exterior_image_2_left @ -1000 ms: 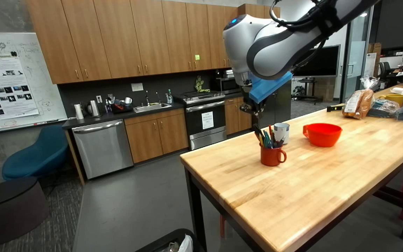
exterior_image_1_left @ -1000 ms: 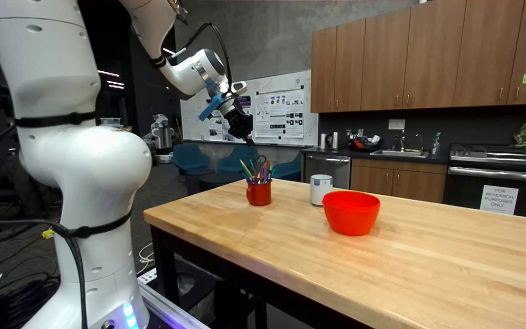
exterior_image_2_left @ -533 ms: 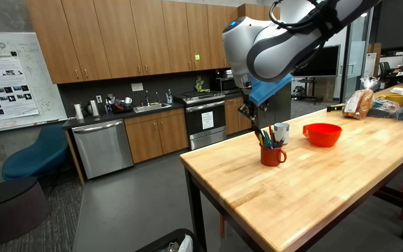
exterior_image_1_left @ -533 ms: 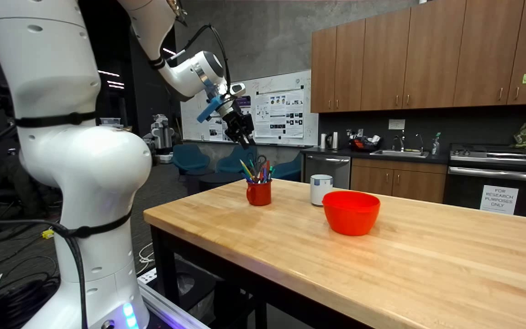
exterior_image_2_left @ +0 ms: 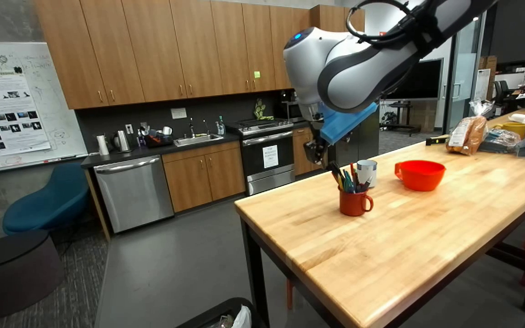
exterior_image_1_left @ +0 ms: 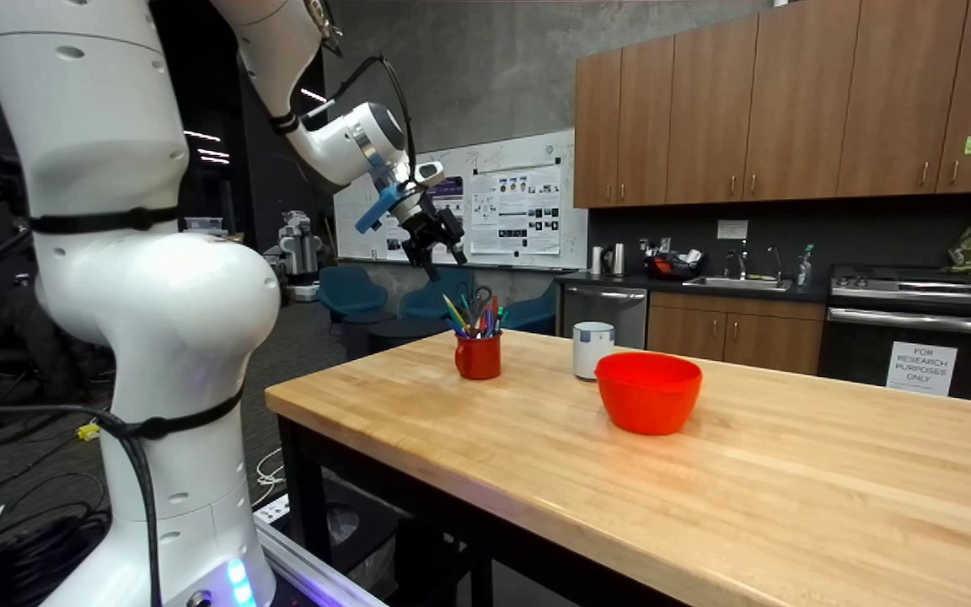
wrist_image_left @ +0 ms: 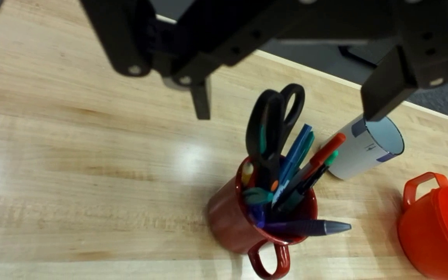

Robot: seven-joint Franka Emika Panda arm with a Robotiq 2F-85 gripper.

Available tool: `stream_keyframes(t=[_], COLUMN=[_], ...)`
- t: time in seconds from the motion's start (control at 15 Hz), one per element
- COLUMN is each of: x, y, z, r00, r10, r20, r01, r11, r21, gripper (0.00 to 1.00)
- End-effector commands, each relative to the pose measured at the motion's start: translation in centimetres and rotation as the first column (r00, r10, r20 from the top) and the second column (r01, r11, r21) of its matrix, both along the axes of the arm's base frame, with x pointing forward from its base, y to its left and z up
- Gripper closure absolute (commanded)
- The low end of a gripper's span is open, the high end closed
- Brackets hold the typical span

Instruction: Remove the scissors from the red cup

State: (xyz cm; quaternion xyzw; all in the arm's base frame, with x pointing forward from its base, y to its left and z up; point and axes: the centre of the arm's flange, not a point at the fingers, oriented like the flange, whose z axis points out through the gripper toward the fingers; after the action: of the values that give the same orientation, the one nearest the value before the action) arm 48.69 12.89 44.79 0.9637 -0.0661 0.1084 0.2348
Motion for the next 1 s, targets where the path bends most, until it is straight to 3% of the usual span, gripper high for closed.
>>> stream_keyframes(t=[0.0,0.47,0.53,0.6,0.93], x=[0.2,1.3,1.5,1.6,1.8], y=[0.6,0.1,0.0,-0.1,-0.6], z=[-0.9,-2.7,-2.7,-2.7,-2.8], r00=[0.999,0.995,0.995,0.994,0.992], r10=[-0.035,-0.089,-0.094,-0.099,-0.114], r20=[0.01,0.036,0.042,0.046,0.052], r01=[0.035,0.091,0.097,0.102,0.117], r11=[0.999,0.994,0.993,0.993,0.99], r21=[-0.007,-0.056,-0.062,-0.067,-0.074], gripper=[0.0,0.0,0.1,0.26,0.63])
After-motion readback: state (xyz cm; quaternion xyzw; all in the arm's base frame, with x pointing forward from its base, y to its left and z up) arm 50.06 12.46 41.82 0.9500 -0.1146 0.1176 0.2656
